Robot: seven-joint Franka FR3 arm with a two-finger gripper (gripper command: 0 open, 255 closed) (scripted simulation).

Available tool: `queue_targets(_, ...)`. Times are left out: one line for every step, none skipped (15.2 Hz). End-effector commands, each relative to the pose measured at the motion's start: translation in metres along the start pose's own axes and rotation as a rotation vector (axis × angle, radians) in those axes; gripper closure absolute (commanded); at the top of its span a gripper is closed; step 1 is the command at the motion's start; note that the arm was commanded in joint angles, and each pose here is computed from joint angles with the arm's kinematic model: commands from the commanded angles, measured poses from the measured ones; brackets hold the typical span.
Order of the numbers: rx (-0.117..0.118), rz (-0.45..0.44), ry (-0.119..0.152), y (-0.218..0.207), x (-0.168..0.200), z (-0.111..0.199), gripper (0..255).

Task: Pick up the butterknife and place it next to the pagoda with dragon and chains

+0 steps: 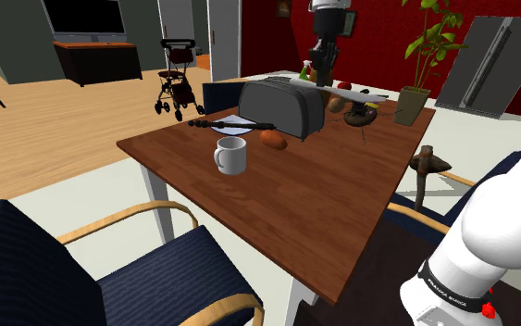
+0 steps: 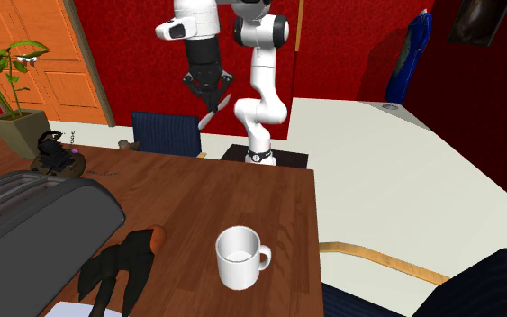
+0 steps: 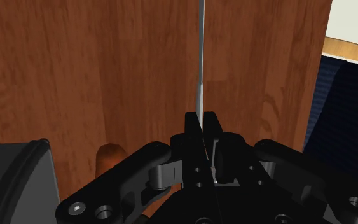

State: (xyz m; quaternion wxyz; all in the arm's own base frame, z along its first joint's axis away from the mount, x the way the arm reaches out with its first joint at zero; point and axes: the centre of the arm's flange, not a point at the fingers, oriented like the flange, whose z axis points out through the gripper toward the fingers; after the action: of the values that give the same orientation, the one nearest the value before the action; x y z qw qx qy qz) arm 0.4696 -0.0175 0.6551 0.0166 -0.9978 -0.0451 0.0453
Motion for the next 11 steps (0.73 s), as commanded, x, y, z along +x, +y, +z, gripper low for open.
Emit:
queue_targets(0.000, -0.002, 0.000, 0.026, -0.006, -0.001, 255)
queue_targets(0.000, -0.002, 0.000, 0.039, -0.009, -0.001, 255)
queue_targets(0.000, -0.002, 0.000, 0.052, -0.011, -0.001, 255)
queue_targets(0.000, -0.002, 0.000, 0.065, -0.014, -0.002, 255)
queue_targets(0.000, -0.002, 0.000, 0.078, -0.016, -0.002, 255)
queue_targets(0.000, -0.002, 0.000, 0.091, -0.018, -0.002, 255)
queue_targets(0.000, -0.002, 0.000, 0.104, -0.021, -0.002, 255)
queue_targets(0.000, -0.002, 0.000, 0.117, -0.023, -0.003, 255)
queue_targets(0.000, -0.002, 0.000, 0.130, -0.025, -0.003, 255)
queue_targets(0.000, -0.002, 0.000, 0.143, -0.028, -0.003, 255)
queue_targets(0.000, -0.002, 0.000, 0.156, -0.030, -0.004, 255)
